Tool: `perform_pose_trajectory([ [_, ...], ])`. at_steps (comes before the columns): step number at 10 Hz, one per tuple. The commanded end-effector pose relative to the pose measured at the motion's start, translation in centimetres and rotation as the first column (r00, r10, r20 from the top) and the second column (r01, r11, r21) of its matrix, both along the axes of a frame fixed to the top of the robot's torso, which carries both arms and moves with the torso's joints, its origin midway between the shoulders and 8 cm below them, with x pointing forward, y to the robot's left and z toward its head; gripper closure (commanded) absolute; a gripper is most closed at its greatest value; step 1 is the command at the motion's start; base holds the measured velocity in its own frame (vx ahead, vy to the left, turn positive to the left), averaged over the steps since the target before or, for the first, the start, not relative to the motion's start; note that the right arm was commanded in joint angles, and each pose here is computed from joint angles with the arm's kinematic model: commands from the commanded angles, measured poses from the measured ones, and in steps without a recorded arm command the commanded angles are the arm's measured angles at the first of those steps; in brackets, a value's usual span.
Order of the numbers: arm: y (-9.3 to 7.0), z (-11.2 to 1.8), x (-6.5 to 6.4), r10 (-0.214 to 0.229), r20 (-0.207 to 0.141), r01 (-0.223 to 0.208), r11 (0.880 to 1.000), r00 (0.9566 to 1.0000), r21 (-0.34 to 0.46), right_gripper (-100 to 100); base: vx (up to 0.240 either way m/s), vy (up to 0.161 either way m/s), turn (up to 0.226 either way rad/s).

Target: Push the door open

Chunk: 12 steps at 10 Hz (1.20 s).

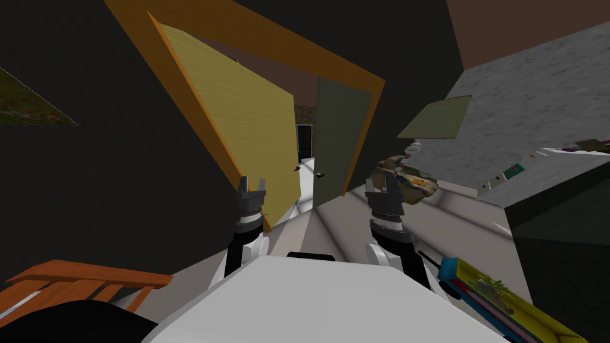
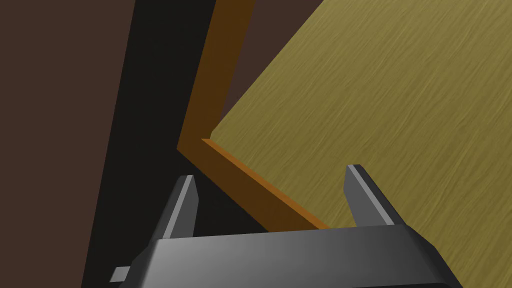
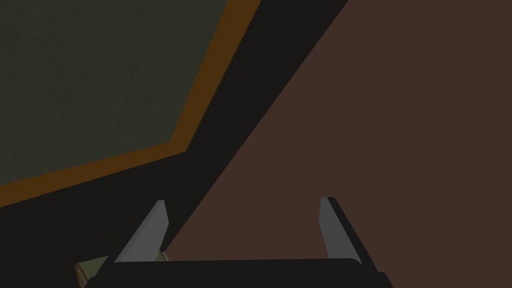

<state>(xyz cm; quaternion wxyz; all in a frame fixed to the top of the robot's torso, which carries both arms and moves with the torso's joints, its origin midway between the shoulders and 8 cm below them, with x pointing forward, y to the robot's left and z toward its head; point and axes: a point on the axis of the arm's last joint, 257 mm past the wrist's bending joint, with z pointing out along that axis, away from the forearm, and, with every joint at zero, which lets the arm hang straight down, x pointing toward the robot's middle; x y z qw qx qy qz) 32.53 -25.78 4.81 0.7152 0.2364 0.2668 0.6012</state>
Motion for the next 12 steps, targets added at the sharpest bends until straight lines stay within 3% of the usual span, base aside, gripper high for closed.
perform_pose_trajectory([
  [1,0.1,-1.3,0.8,0.009,-0.026,-0.009,1.000,0.9996,0.004,-100,0.116,0.106,0.070],
  [7,0.7,-5.8,3.4,0.039,-0.112,-0.037,0.999,0.9929,0.019,-100,0.125,-0.069,0.054],
  [9,1.0,-7.5,4.2,0.051,-0.144,-0.047,0.999,0.9883,0.025,-100,0.087,-0.032,0.057],
  [12,1.5,-10.5,5.5,0.070,-0.198,-0.064,0.997,0.9777,0.036,-100,0.086,-0.054,0.061],
])
